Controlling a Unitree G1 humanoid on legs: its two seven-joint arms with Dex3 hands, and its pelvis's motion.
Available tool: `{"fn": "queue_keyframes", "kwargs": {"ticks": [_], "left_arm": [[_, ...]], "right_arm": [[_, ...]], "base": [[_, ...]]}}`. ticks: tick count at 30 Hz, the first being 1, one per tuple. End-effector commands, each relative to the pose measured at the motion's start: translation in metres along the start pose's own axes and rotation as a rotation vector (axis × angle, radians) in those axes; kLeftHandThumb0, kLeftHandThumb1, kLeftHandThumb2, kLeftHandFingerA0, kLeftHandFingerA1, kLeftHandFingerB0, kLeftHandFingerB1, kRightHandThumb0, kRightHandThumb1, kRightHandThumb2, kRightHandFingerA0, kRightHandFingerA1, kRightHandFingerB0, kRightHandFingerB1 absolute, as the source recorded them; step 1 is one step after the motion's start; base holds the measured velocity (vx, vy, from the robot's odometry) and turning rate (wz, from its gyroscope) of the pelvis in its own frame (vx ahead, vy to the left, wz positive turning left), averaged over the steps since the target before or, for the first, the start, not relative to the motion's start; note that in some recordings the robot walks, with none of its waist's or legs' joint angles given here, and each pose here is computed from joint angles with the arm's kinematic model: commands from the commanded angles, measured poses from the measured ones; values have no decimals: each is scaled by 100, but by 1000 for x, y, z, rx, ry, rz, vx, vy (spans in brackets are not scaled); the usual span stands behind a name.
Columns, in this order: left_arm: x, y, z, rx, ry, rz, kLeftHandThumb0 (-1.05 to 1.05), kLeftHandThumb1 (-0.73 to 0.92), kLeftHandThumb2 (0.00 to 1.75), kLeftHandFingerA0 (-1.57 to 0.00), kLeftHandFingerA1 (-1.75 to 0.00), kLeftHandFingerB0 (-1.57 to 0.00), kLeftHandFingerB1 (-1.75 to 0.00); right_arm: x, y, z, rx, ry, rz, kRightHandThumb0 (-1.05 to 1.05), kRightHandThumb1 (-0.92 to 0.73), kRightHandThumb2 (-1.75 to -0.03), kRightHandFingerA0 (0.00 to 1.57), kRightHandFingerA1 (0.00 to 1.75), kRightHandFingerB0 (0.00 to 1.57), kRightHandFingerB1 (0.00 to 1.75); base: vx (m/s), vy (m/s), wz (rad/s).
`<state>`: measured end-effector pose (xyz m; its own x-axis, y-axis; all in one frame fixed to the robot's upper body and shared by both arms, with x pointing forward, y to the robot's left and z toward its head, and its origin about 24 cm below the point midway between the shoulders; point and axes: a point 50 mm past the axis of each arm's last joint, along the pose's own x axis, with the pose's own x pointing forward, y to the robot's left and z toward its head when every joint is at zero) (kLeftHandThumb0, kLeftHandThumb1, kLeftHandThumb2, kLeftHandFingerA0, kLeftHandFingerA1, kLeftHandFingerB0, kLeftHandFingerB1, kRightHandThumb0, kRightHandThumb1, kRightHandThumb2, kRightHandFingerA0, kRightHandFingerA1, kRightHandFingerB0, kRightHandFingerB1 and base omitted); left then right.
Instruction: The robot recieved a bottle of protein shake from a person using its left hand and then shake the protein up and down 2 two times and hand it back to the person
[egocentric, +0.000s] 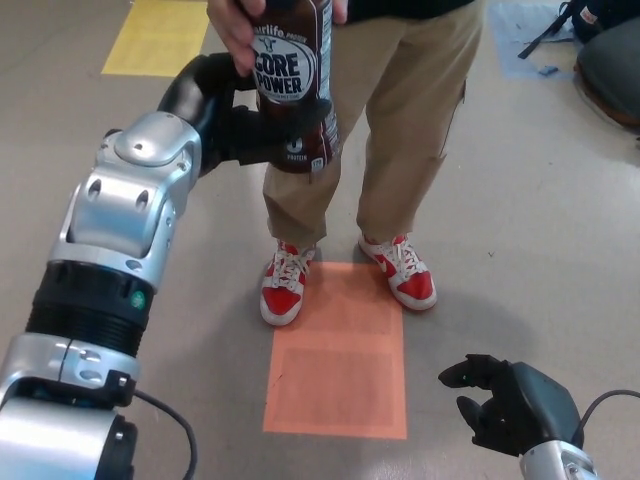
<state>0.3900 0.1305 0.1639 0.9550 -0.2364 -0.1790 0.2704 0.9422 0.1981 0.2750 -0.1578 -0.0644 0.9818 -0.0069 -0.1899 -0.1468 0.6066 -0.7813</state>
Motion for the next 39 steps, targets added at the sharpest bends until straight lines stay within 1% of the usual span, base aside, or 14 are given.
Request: {"fn": "queue_keyframes", "kwargs": {"ticks": [1, 6, 9, 18, 19, 21, 22, 27, 29, 30, 32, 34, 35, 39], "left_arm": [[-5, 5, 6, 37, 15, -27, -64, 47, 82, -3, -36, -2, -23], [-12, 4, 0, 68, 35, -158, -69, 57, 62, 0, -22, 0, -5], [-17, 7, -2, 108, 32, -194, -80, 49, 86, 0, -8, 0, -6], [-39, 19, -29, 210, -2, -180, -80, 50, 89, -5, -24, -8, -16], [-42, 21, -33, 221, -6, -174, -82, 63, 59, -5, -27, -1, -24], [-46, 25, -37, 241, -14, -170, -82, 63, 60, -6, -27, -1, -24], [-49, 28, -41, 251, -25, -170, -84, 53, 91, -5, -22, -8, -13], [-65, 41, -65, 338, -51, -118, -82, 53, 94, -4, -34, -4, -23], [-69, 43, -73, 384, -20, -83, -88, 68, 62, -18, -29, -9, -23], [-73, 45, -82, 417, -13, -70, -84, 55, 90, -14, -42, -4, -28], [-77, 47, -91, 434, -9, -60, -83, 55, 89, -14, -42, -5, -28], [-79, 53, -107, 457, 2, -21, -38, 27, 91, -1, -46, 0, -47], [-79, 54, -111, 475, 4, -8, -81, 64, 60, -27, -33, -13, -25], [-86, 58, -134, 540, 28, 32, -76, 49, 81, -24, -43, -8, -33]], "right_arm": [[1, -3, 0, 10, -1, -8, -26, -75, -64, 89, 53, 81, 46], [0, -2, -1, 4, -2, -8, -26, -76, -64, 91, 55, 81, 45], [1, -1, 0, -1, -3, -6, -27, -76, -64, 88, 51, 80, 45], [-1, 0, -4, 7, 11, 14, -25, -79, -64, 86, 53, 78, 45], [-2, 0, -4, 9, 12, 19, -26, -79, -63, 86, 55, 79, 45], [-1, 1, -3, 20, 13, 21, -27, -79, -64, 85, 56, 79, 45], [-1, 1, -2, 24, 12, 19, -28, -80, -64, 86, 58, 79, 45], [-2, 0, -3, 19, -1, 7, -29, -82, -64, 86, 59, 79, 46], [-3, 0, -3, 20, -2, 4, -28, -81, -64, 85, 58, 80, 46], [-2, 0, -2, 17, 1, 4, -26, -78, -63, 84, 58, 79, 46], [-1, -1, -2, 33, 13, 7, -27, -79, -64, 83, 59, 79, 45], [5, -6, 2, 18, -3, -9, -27, -81, -64, 87, 61, 79, 45], [6, -8, 3, 13, -10, -16, -27, -82, -65, 87, 61, 79, 45], [13, -16, 9, 8, -26, -41, -25, -81, -64, 86, 57, 77, 45]], "base": [[0, 0, 0], [0, 0, 0], [0, 0, 0], [0, 0, 0], [0, 0, 0], [0, 0, 0], [0, 0, 0], [0, 0, 0], [0, 0, 0], [0, 0, 0], [0, 0, 0], [0, 0, 0], [0, 0, 0], [0, 0, 0]]}}
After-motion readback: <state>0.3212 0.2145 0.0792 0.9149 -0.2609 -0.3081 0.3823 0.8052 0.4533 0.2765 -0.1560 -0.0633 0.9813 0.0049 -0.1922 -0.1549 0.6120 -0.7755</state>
